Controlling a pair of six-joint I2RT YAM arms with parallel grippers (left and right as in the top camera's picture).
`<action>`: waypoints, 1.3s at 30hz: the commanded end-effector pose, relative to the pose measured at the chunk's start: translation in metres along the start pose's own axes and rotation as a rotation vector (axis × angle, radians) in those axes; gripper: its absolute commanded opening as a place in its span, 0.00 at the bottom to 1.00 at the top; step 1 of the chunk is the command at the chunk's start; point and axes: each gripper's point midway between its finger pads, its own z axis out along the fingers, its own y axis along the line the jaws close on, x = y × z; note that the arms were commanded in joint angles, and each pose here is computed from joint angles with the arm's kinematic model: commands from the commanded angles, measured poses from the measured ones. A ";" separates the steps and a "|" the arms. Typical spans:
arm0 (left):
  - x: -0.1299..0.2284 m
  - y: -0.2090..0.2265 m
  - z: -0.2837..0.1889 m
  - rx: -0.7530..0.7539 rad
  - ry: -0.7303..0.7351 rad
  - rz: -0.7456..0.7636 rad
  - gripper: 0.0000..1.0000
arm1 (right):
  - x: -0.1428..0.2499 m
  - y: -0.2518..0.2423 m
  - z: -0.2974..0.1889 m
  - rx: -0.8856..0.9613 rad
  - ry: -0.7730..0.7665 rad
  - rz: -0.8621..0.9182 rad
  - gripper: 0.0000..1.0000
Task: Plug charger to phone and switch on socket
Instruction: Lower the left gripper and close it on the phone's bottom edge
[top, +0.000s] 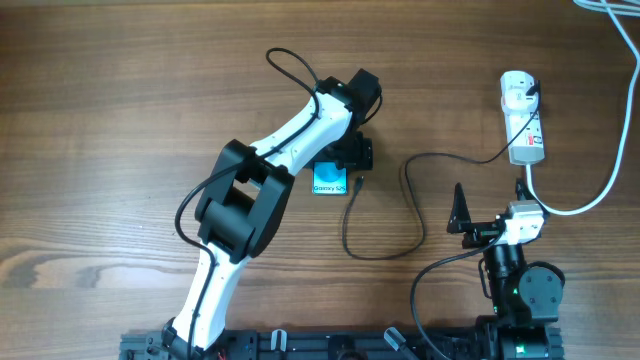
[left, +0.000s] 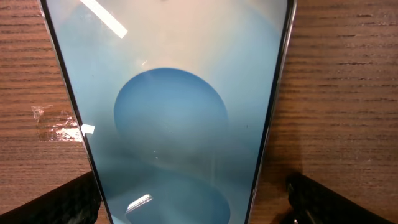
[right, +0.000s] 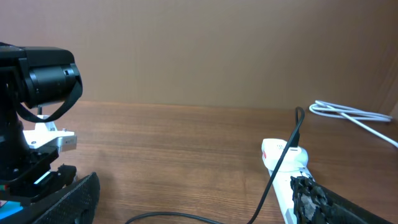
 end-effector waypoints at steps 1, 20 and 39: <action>-0.001 0.026 0.028 -0.101 0.023 -0.016 1.00 | -0.001 0.000 0.000 0.003 -0.006 0.004 1.00; -0.004 0.031 0.028 -0.104 0.024 -0.001 1.00 | -0.001 0.000 0.000 0.003 -0.006 0.004 1.00; -0.004 0.031 0.028 -0.105 0.023 -0.001 0.75 | -0.001 0.000 0.000 0.003 -0.006 0.003 1.00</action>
